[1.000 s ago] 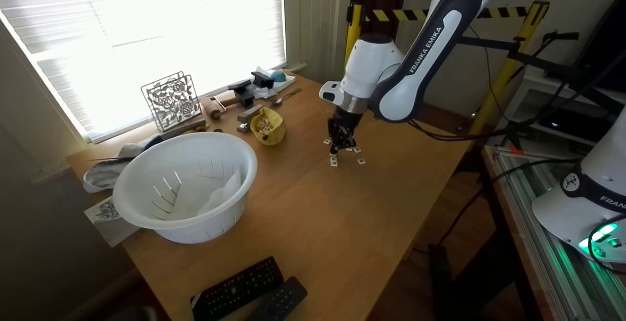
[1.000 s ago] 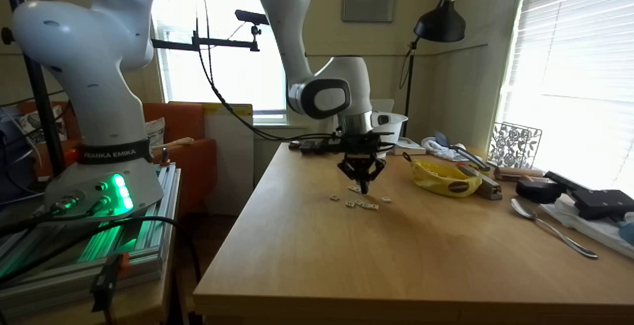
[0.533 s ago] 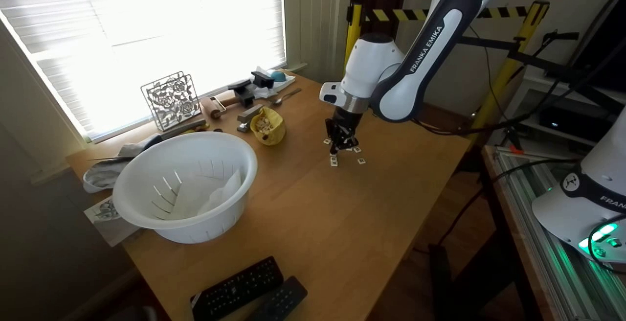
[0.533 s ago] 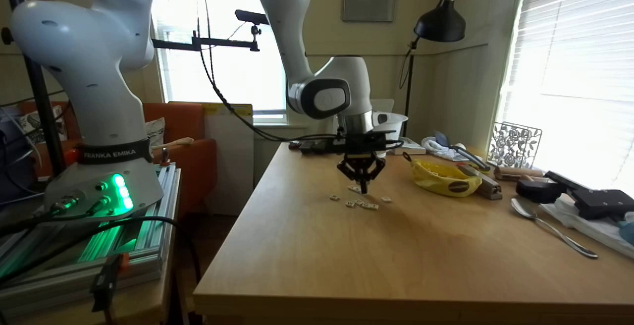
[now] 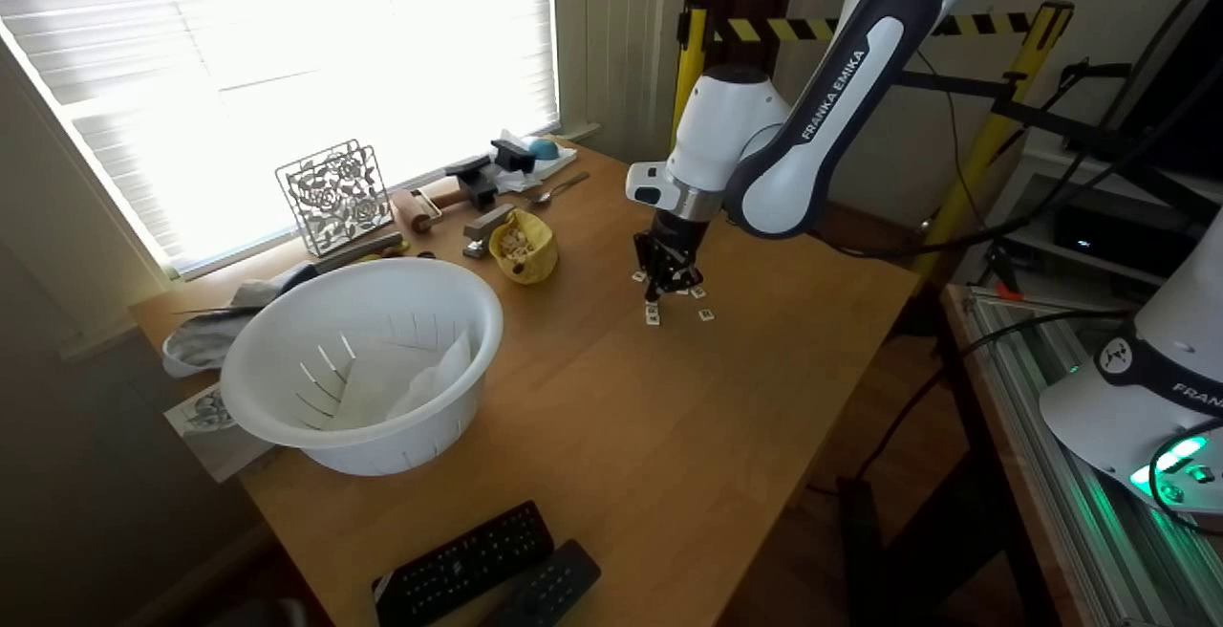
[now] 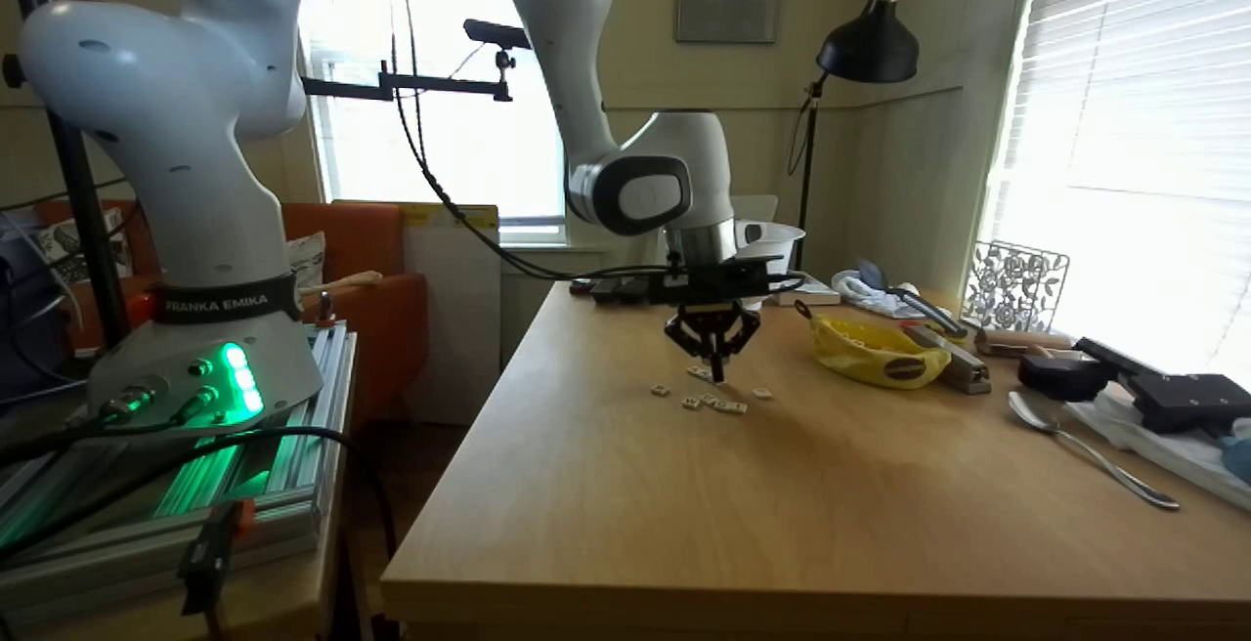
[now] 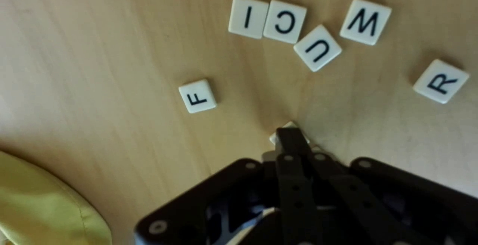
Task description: Arrange the small objects on the table
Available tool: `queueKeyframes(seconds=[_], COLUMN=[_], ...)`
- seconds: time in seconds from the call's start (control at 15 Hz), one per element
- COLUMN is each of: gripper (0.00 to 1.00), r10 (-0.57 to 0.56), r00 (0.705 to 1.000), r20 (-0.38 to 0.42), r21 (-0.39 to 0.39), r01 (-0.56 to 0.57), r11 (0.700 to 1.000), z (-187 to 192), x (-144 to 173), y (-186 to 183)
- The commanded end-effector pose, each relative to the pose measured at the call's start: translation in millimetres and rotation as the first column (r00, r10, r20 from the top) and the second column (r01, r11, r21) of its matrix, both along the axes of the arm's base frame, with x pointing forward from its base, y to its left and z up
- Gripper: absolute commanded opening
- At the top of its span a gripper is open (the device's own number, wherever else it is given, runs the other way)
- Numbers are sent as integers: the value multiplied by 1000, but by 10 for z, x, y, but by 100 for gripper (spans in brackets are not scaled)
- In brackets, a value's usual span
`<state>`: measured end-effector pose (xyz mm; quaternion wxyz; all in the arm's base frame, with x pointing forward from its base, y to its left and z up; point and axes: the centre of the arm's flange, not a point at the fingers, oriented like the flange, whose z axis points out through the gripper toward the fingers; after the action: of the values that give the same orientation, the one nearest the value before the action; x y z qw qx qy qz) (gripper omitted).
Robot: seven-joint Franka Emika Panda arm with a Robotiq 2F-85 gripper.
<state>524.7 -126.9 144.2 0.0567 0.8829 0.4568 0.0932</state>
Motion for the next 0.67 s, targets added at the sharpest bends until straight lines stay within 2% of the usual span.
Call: queueKeyframes(seconds=[0.0, 0.6], gripper=[0, 0], r10=[29, 37], r00=[999, 998], r20=[-44, -45], r21=[27, 33], r01=[-27, -36], r11=[999, 999], z=[-214, -222], x=[-107, -106], y=[-12, 36])
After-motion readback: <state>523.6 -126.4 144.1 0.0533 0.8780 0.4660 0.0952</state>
